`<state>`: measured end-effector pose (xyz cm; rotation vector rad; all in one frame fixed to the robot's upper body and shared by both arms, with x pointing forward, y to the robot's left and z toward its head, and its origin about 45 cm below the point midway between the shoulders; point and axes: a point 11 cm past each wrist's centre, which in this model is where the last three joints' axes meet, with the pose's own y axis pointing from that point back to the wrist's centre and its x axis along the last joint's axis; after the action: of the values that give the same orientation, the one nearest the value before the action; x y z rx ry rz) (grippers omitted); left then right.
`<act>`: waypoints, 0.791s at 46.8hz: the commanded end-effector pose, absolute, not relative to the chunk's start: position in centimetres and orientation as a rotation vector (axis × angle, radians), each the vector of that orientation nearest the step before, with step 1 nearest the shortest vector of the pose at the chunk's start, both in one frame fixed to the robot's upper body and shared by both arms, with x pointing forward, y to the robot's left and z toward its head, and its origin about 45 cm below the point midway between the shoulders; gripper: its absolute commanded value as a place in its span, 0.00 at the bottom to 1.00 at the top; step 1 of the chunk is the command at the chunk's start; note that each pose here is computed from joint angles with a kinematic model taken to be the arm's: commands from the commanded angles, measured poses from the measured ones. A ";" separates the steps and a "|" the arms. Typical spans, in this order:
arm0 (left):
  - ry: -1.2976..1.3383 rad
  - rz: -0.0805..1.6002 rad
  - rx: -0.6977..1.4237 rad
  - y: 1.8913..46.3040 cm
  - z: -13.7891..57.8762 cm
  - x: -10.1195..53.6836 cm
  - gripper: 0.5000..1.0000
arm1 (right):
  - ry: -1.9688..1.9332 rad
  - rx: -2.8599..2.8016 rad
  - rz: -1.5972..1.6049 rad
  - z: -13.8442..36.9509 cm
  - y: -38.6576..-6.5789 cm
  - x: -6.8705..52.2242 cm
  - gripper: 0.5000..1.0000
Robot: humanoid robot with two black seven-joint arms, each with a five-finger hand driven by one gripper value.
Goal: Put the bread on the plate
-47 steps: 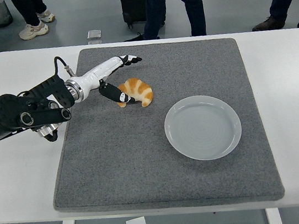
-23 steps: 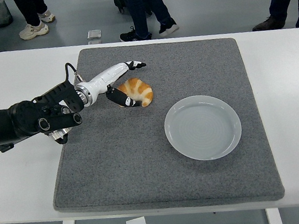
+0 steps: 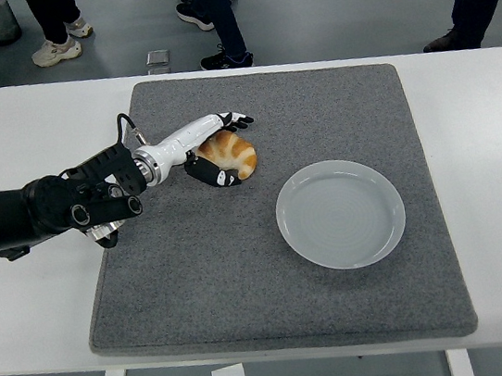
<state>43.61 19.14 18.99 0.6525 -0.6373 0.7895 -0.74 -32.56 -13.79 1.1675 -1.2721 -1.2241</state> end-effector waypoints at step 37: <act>-0.652 0.825 0.621 20.3 20.8 44.6 0.00 | -1.272 1.168 -1.224 -13.8 -32.6 -0.7 0.90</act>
<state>44.59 20.11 20.82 0.6203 -0.6535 0.8218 -0.80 -32.54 -13.80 1.1672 -1.2714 -1.2251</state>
